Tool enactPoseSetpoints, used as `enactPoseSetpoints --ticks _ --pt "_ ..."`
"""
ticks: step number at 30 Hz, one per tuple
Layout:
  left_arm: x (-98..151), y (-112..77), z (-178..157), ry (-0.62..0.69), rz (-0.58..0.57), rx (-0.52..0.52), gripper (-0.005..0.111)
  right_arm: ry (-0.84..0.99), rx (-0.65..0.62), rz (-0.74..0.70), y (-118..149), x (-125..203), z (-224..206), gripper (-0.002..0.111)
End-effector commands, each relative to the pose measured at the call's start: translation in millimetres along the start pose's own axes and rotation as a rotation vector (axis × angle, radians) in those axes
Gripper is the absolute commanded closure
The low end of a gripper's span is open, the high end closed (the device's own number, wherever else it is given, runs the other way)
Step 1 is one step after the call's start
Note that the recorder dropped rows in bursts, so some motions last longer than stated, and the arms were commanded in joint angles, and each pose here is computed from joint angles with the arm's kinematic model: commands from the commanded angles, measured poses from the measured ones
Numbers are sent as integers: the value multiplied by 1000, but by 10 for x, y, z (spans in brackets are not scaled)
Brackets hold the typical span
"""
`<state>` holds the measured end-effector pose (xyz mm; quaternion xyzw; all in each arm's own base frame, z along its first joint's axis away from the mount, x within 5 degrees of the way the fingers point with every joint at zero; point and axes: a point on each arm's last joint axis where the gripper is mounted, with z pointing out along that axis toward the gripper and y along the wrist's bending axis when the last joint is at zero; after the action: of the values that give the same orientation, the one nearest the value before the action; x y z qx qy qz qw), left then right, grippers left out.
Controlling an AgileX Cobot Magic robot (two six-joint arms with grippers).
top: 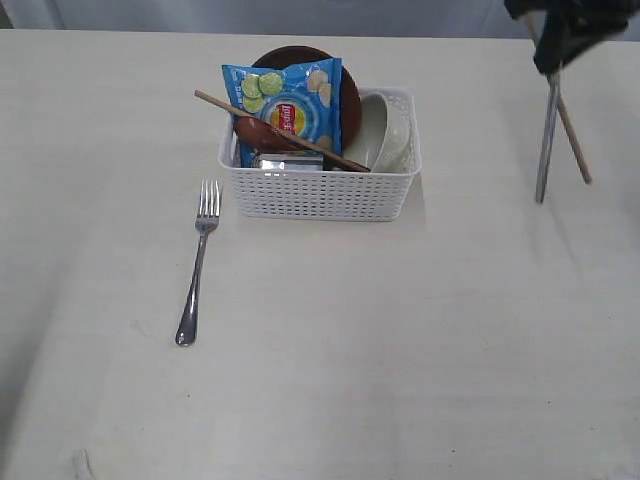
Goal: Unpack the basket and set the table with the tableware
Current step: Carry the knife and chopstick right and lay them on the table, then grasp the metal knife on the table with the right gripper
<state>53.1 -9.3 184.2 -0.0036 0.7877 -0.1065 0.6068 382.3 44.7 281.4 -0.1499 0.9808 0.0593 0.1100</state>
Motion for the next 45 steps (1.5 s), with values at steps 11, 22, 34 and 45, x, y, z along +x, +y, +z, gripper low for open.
enactPoseSetpoints --ticks 11,22,34,45 --pt "-2 -3 0 -11 -11 5 107 242 -136 241 -323 583 1177 109" --pt "-2 -3 0 -11 -11 5 107 257 -115 267 -420 595 1682 108" --pt "-2 -3 0 -11 -11 5 107 226 -122 296 -399 559 1580 68" --pt "-2 -3 0 -11 -11 5 107 169 -195 269 -195 482 1172 79"
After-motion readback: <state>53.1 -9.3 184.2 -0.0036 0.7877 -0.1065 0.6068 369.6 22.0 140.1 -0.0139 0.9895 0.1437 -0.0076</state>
